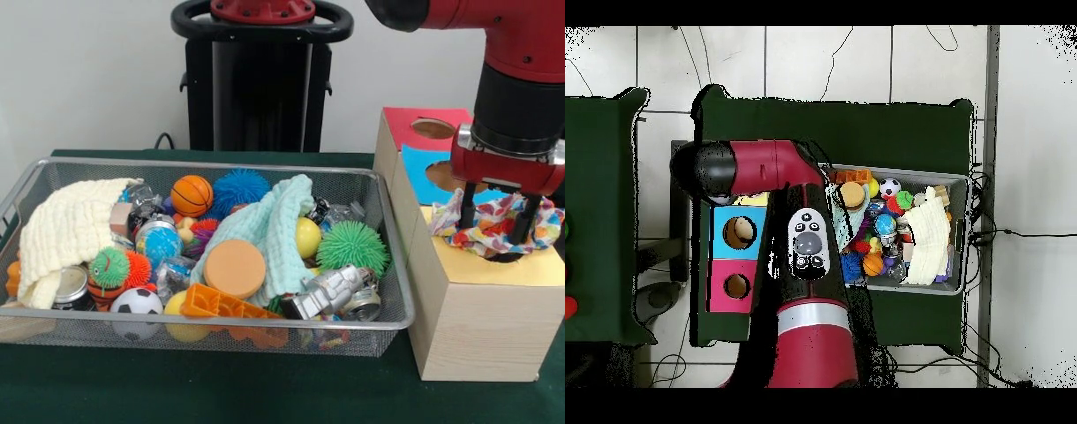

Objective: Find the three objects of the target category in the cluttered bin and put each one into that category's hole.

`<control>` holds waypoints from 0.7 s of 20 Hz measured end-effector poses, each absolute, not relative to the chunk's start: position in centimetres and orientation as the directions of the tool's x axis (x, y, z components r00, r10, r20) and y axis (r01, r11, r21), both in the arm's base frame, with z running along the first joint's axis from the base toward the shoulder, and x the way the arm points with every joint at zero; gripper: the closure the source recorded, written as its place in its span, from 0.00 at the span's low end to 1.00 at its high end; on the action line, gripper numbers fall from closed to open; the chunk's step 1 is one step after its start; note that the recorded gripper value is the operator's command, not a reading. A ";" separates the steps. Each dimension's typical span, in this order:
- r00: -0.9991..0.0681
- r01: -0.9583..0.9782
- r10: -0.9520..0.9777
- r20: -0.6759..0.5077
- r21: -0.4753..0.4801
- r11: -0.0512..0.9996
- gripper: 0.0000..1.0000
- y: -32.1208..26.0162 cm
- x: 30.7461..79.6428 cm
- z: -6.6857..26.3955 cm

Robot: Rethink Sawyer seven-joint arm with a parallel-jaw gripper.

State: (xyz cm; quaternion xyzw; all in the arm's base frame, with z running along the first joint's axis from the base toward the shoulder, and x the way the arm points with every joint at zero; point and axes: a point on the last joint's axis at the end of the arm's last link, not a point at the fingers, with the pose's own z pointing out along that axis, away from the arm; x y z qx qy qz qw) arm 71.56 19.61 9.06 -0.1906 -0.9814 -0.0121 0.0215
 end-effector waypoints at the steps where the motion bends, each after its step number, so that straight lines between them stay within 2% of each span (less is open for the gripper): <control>1: -0.927 0.373 0.372 0.046 0.013 0.928 0.00 19.7 71.5 9.0; 14: -0.940 0.342 0.342 -0.015 -0.036 0.939 0.00 19.7 71.1 8.8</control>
